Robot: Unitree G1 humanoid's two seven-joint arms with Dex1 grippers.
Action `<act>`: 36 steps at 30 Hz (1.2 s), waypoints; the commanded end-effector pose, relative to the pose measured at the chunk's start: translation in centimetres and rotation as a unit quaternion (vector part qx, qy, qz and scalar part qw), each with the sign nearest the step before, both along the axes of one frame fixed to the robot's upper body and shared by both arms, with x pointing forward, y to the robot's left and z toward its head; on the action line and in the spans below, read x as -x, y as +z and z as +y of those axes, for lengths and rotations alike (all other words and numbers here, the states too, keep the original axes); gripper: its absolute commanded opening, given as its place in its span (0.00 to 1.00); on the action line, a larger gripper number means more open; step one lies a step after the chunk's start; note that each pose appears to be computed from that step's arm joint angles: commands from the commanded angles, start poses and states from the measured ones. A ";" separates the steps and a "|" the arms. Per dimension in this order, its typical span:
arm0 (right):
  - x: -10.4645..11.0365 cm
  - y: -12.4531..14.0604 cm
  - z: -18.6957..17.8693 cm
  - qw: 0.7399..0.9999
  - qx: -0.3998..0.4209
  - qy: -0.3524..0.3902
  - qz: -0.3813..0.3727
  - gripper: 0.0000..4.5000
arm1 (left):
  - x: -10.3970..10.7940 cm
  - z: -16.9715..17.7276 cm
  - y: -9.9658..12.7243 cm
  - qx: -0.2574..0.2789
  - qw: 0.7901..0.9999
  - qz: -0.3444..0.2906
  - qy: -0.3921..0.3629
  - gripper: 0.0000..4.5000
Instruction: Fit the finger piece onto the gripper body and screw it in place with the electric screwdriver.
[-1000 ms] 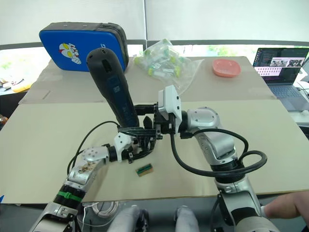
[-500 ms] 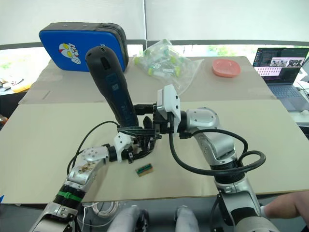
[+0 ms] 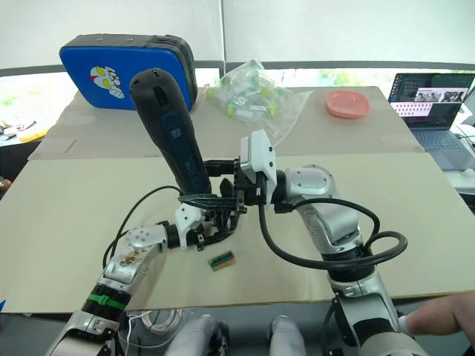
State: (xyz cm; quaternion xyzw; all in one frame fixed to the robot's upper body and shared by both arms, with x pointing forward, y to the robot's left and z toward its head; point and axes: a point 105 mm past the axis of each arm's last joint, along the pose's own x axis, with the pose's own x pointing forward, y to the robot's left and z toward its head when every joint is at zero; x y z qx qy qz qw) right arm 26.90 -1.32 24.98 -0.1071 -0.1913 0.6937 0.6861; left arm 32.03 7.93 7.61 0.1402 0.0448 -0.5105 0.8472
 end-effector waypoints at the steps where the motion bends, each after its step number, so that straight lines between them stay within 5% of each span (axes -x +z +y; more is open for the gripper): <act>1: 0.7 1.2 -0.1 1.000 -0.019 0.010 -0.021 0.44 | 0.7 0.0 -1.5 -0.011 0.999 0.031 -0.007 0.51; 36: 0.3 0.4 -0.4 1.000 -0.012 -0.008 -0.015 0.44 | 0.8 -0.1 -1.5 -0.010 0.999 0.034 -0.008 0.51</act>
